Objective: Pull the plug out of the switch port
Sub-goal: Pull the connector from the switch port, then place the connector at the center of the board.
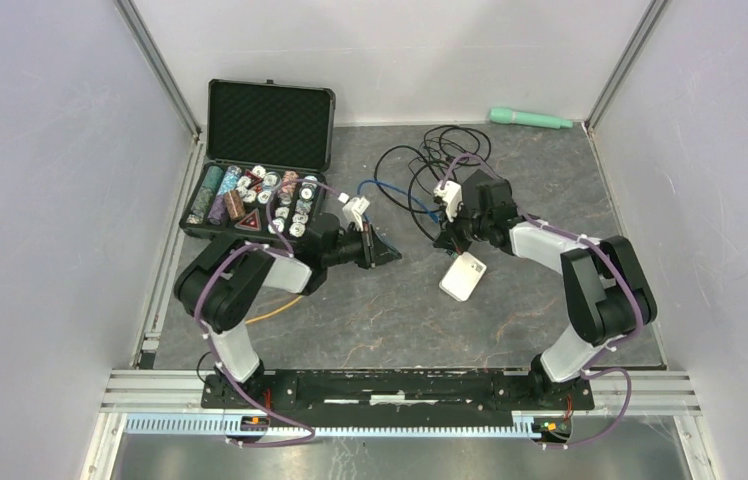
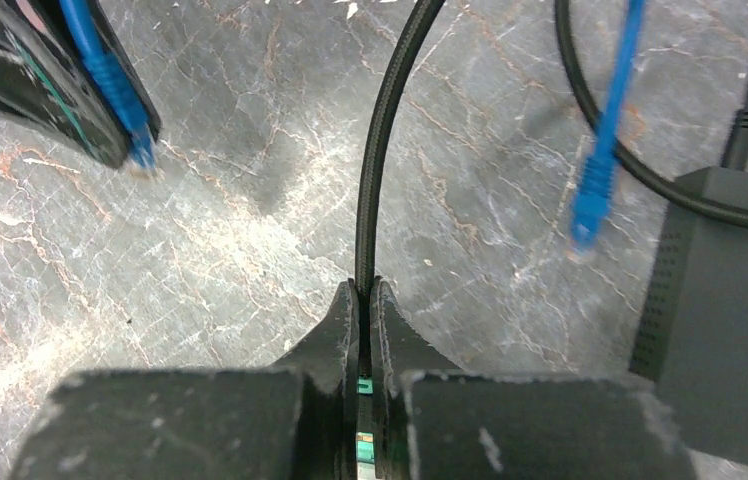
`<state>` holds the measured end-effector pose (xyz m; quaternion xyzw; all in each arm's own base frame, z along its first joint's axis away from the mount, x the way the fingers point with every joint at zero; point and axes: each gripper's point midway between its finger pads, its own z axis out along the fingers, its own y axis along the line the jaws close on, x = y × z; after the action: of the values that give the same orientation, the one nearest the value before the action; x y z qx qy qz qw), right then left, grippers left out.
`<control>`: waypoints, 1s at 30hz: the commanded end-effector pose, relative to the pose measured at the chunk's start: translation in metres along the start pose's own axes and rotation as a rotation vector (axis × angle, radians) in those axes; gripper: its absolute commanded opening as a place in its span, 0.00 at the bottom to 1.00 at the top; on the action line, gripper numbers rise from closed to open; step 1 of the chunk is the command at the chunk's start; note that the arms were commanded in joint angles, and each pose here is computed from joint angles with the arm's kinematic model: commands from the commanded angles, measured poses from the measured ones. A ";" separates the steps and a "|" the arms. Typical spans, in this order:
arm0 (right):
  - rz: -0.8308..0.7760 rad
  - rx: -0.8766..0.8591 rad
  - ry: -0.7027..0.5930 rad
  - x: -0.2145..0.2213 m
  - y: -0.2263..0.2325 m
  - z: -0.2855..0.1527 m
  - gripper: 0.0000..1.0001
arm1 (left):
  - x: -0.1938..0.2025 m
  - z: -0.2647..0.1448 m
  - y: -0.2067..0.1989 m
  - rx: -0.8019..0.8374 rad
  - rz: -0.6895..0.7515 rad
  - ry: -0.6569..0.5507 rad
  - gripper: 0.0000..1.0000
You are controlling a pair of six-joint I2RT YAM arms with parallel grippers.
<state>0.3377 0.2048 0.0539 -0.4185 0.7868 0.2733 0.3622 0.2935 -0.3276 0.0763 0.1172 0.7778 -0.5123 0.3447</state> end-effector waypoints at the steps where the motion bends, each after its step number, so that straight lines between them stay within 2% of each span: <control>1: -0.035 0.014 -0.044 -0.013 -0.005 -0.017 0.00 | 0.014 -0.022 -0.010 0.062 0.162 0.217 0.02; 5: -0.013 0.023 -0.046 -0.007 -0.011 -0.020 0.00 | 0.051 -0.068 -0.006 0.096 0.253 0.562 0.02; 6: -0.009 0.026 -0.045 -0.006 -0.013 -0.021 0.00 | 0.052 -0.084 -0.008 0.137 0.315 0.610 0.02; 12: 0.001 0.035 -0.048 -0.003 -0.017 -0.024 0.00 | 0.012 -0.159 -0.003 0.056 0.521 0.715 0.02; 16: -0.002 0.041 -0.046 -0.002 -0.020 -0.023 0.00 | 0.027 -0.214 0.002 0.064 0.661 0.936 0.02; 22: -0.007 0.050 -0.041 -0.001 -0.022 -0.024 0.00 | 0.063 -0.299 -0.008 0.202 0.625 1.312 0.02; 24: -0.006 0.048 -0.036 0.002 -0.021 -0.023 0.00 | 0.064 -0.320 -0.010 0.228 0.634 1.363 0.02; 30: -0.012 0.048 -0.032 0.004 -0.022 -0.023 0.00 | 0.050 -0.356 0.008 0.067 0.693 1.384 0.02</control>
<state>0.3449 0.1775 0.0579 -0.4032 0.7921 0.2629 0.3753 0.1371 -0.0592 0.1016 0.6274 0.7413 -0.2351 -0.0395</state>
